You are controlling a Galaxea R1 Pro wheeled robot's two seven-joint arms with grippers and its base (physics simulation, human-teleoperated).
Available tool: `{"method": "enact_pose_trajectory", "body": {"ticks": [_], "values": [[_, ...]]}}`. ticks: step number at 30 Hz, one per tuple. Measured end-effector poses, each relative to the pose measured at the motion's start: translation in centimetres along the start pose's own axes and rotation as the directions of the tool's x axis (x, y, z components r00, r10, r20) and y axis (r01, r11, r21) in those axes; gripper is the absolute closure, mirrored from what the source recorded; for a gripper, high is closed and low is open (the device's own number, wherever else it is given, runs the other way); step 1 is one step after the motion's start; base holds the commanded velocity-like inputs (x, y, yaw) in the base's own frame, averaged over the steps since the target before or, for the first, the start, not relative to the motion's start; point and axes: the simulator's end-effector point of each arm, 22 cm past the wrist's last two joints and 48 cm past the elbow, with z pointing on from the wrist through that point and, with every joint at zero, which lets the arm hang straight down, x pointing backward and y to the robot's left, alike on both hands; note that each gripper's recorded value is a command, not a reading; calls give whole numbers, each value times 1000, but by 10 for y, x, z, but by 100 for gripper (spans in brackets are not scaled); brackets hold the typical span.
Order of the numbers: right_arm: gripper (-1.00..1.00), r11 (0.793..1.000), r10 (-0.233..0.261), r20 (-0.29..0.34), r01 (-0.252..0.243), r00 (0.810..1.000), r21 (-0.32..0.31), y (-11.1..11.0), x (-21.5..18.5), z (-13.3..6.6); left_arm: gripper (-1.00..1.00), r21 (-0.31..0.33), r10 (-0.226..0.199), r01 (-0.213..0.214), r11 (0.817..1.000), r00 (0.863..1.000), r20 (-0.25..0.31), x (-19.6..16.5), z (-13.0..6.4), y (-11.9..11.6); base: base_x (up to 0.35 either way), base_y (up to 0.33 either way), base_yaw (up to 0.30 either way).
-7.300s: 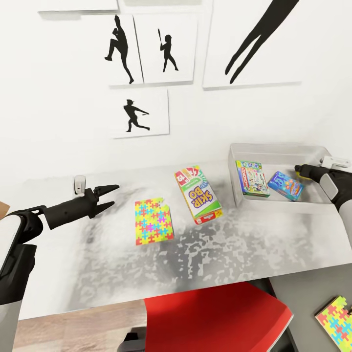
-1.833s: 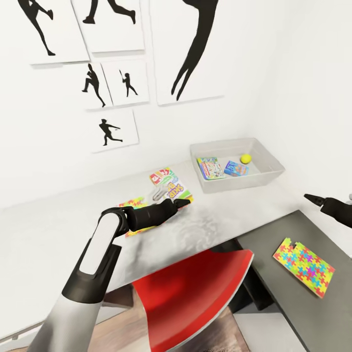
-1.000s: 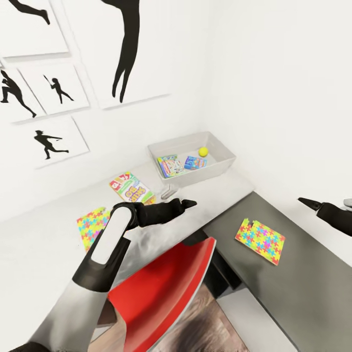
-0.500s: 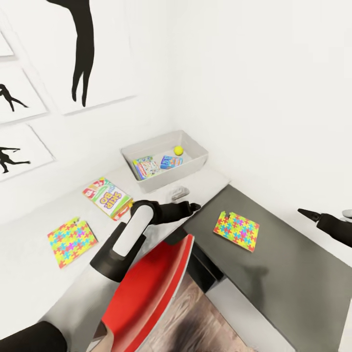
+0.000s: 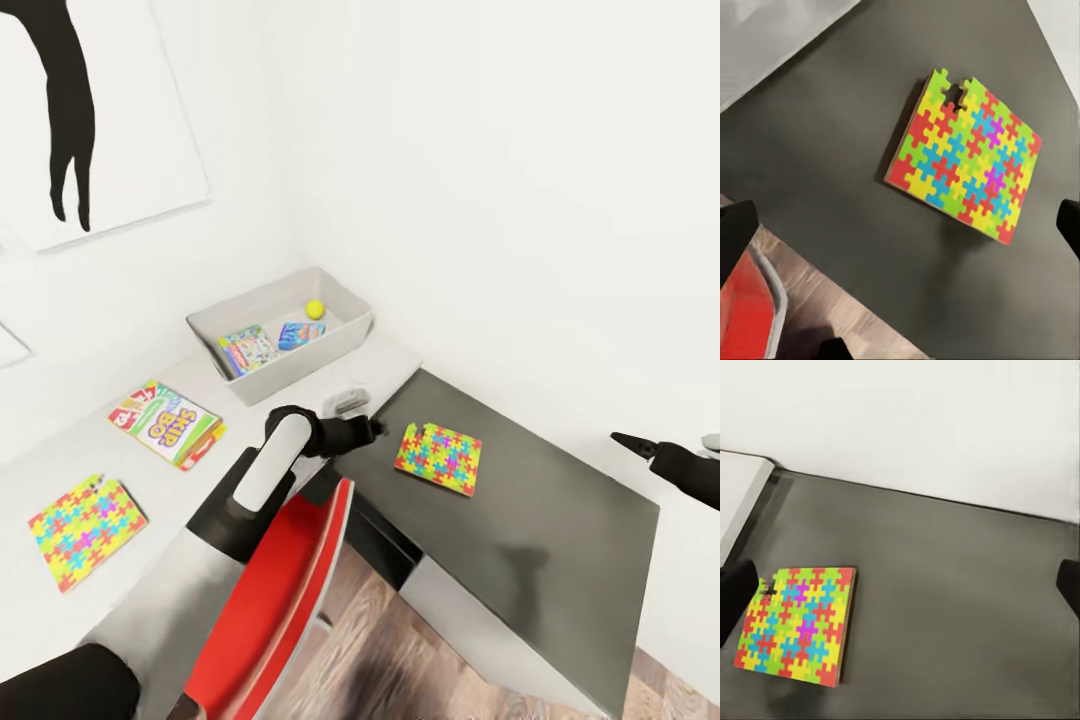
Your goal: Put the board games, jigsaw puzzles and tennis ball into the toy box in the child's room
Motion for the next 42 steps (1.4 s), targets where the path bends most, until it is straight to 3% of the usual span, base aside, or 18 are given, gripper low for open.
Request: {"method": "enact_pose_trajectory", "body": {"ticks": [3,8,16,24,35,38,42], "values": [[-100,1000,-10,3,10,1000,7,-3,-4,-2,-100,-33,-3,3,999,1000,5,-24,3,2,0,0,-297],[-100,1000,-12,9,12,1000,0,-3,-9,-5,-100,-34,34,-33,999,999,26,-56,1,-17,0,0,-297],[-100,1000,-9,10,9,1000,-8,-1,-10,-5,-100,-40,36,-35,999,999,29,-64,3,-14,0,0,-297],[-100,1000,-9,10,9,1000,-8,-1,-10,-5,-100,-137,3,-9,991,999,-39,-65,21,27,0,0,-296],[-100,1000,-9,4,9,1000,-3,-3,-7,-5,-100,-179,-9,3,984,999,-34,-69,23,49,0,0,-86],[-100,1000,-8,-7,9,1000,2,-6,-1,-6,-100,-212,5,-10,977,1000,-20,-75,22,66,0,0,-3],[-100,1000,-11,-28,11,1000,-10,-4,9,-5,-100,-253,73,-68,965,997,8,-86,21,83,0,0,-1]]}}
